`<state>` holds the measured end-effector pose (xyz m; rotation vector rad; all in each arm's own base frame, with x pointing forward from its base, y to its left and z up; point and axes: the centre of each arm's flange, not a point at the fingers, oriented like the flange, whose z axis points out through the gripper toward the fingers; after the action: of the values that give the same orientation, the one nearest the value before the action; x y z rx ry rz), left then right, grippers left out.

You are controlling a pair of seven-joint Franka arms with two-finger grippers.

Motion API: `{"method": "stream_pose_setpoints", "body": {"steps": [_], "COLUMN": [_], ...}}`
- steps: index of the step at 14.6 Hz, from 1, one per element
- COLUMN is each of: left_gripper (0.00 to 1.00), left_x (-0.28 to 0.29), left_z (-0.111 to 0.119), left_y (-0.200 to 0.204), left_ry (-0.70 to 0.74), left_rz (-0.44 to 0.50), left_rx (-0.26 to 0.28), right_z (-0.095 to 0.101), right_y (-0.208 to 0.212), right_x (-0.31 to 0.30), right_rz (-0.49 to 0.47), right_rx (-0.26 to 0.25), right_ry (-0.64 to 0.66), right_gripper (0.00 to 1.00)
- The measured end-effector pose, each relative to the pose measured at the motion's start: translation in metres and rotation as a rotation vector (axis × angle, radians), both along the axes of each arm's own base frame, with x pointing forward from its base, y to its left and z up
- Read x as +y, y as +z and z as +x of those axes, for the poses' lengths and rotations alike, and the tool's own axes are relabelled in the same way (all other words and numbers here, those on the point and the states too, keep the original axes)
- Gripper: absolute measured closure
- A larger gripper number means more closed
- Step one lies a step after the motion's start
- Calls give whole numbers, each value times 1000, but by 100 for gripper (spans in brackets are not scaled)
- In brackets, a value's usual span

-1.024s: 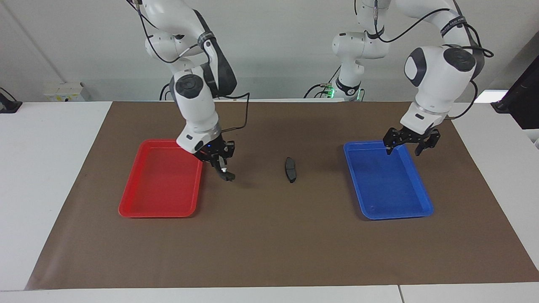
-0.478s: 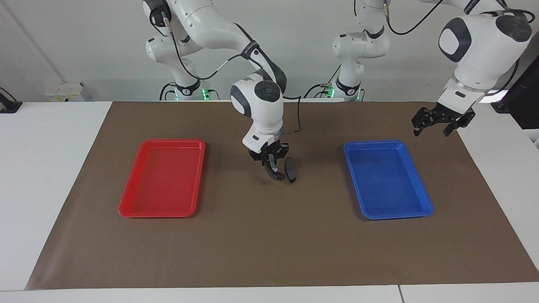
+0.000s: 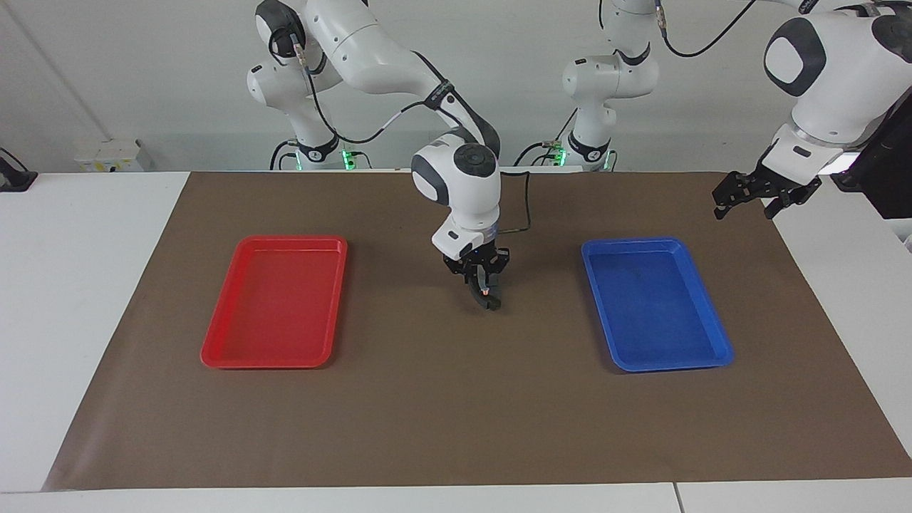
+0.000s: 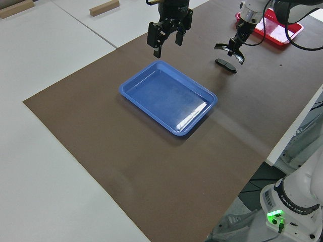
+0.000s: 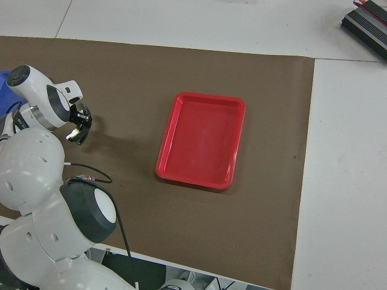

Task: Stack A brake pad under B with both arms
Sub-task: 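Lower the curved pad onto the small pad with the right gripper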

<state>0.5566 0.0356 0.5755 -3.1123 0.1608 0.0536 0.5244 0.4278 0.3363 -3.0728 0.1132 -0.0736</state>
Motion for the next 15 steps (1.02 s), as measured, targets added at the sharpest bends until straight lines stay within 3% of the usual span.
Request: {"method": "stream_pose_setpoints", "body": {"steps": [4, 15], "left_gripper": [1, 1], "left_x": [0, 0], "left_z": [0, 0], "left_y": [0, 0], "left_ry": [0, 0], "left_rz": [0, 0], "left_rx": [0, 1], "right_z": [-4, -8], "right_y": [-7, -28], "right_x": [8, 13], "right_rz": [-19, -23], "right_rx": [-32, -35], "right_ry": [37, 54], "right_gripper": [57, 57]}}
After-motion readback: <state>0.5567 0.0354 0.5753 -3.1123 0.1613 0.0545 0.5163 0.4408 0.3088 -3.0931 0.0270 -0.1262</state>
